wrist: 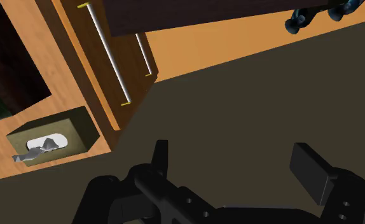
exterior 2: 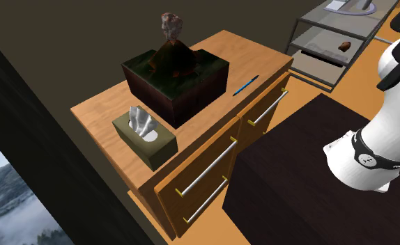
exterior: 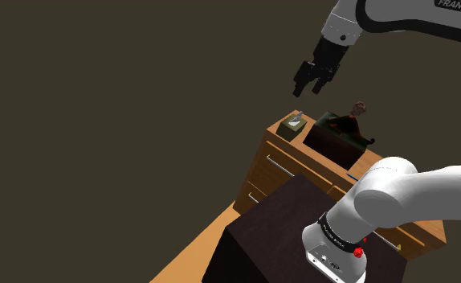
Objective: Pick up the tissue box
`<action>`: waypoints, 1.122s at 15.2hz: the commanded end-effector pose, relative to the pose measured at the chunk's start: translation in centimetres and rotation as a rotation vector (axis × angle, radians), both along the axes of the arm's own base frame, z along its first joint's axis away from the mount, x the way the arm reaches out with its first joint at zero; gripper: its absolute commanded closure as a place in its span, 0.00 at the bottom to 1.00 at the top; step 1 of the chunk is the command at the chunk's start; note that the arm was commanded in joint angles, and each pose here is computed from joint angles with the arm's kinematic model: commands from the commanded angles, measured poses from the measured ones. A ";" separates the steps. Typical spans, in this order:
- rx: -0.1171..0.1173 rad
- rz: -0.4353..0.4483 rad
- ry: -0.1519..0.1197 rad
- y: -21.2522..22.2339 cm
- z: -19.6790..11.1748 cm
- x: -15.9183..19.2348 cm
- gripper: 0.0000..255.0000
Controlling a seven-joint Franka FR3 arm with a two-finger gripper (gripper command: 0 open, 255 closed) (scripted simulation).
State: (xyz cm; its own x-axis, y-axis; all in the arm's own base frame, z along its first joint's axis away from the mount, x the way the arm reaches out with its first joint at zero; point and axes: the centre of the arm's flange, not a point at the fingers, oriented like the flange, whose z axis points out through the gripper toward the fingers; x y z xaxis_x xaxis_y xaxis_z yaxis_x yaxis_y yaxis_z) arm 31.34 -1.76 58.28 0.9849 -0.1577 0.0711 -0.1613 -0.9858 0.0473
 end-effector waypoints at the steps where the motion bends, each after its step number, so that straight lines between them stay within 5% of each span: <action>1: 0.000 0.000 0.000 0.0 0.0 0.0 0.00; 17: 0.169 -0.096 -0.094 -20.4 -9.5 4.4 0.00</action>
State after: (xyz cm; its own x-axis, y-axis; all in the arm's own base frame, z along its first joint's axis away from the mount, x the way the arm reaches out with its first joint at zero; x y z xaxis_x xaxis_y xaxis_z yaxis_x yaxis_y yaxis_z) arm 35.72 -20.91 49.52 0.9575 -0.2612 0.1225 -0.2459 -0.9609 -0.1271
